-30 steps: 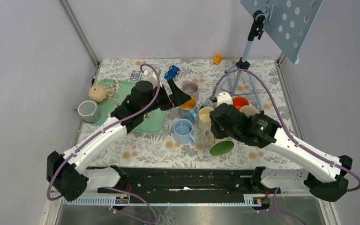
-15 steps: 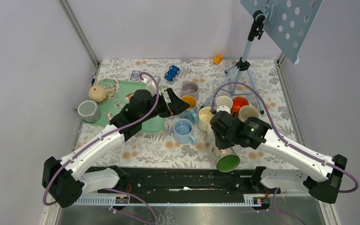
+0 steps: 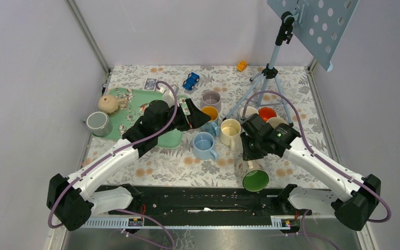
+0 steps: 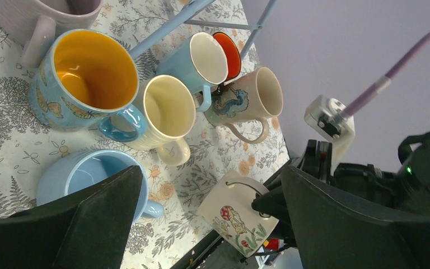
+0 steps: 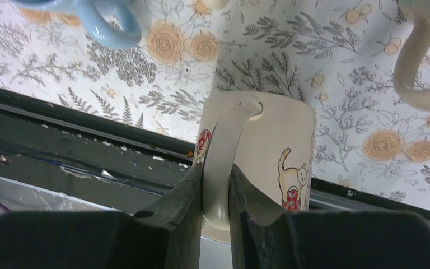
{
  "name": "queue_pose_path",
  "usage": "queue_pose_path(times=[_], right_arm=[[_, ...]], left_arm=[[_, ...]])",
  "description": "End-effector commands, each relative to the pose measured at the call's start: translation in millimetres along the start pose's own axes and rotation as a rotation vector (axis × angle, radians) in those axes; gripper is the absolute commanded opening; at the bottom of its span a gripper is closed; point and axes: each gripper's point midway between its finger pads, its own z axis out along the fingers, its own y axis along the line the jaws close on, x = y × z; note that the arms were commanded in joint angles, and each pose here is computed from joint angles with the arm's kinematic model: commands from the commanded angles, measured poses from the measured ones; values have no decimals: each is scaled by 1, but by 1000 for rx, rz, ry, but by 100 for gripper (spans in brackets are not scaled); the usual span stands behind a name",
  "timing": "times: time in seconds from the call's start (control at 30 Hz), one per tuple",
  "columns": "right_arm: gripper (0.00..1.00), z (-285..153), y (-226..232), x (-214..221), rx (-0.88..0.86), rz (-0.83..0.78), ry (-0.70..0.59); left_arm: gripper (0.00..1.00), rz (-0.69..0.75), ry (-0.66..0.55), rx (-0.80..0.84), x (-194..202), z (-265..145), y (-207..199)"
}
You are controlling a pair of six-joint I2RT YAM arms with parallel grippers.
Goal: Turn the mug right side up
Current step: Place the cup at the center of the board.
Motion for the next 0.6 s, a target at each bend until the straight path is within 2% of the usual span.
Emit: queue_pose_path(times=[0.0, 0.57], right_arm=[[0, 10, 2, -16, -41, 5, 7], [0, 63, -36, -69, 93, 100, 40]], left_arm=[[99, 41, -38, 69, -9, -1, -16], [99, 69, 2, 83, -12, 9, -15]])
